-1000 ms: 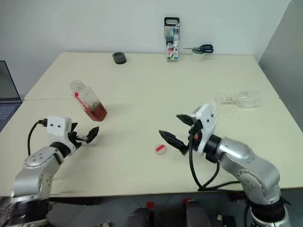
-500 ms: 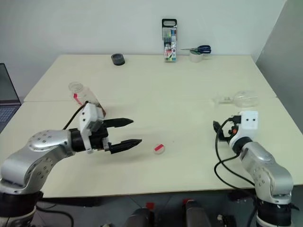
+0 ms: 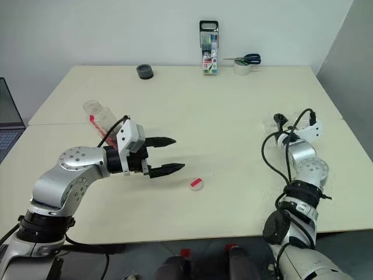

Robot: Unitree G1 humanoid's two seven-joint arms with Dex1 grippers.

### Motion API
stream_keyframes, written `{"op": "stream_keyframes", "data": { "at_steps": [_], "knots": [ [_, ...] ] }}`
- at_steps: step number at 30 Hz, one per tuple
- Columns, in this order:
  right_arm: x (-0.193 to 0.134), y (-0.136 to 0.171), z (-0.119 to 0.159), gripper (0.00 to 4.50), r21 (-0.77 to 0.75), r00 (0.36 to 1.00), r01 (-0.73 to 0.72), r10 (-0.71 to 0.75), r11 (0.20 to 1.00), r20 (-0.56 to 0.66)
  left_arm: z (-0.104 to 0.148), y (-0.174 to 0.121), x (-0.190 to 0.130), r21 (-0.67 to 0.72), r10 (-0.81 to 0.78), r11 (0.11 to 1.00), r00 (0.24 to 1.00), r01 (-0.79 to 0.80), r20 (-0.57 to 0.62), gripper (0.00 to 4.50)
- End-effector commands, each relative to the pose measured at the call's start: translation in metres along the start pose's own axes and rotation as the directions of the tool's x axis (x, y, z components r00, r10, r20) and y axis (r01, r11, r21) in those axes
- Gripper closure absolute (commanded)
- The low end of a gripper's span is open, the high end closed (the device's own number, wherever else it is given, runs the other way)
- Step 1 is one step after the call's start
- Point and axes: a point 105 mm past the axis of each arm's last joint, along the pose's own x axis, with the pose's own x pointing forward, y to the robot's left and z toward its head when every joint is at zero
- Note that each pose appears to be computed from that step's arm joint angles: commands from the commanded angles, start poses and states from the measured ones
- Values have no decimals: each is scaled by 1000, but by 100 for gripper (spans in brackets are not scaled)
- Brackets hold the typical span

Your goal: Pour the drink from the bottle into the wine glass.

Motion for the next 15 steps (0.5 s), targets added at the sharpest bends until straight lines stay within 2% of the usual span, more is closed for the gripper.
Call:
{"op": "stream_keyframes", "data": {
  "at_steps": [1, 9, 15],
  "knots": [
    [12, 14, 8, 0, 37, 998, -38, 36, 999, 48, 11, 1, 0, 51, 5, 999, 1000, -6, 25, 2],
    [32, 9, 19, 0, 80, 988, 4, -16, 997, 151, 11, 1, 1, 55, 3, 998, 1000, -4, 23, 2],
    [39, 15, 10, 0, 88, 991, -7, -5, 996, 136, 11, 0, 1, 58, -4, 998, 1000, 3, 17, 2]
  ]
}}
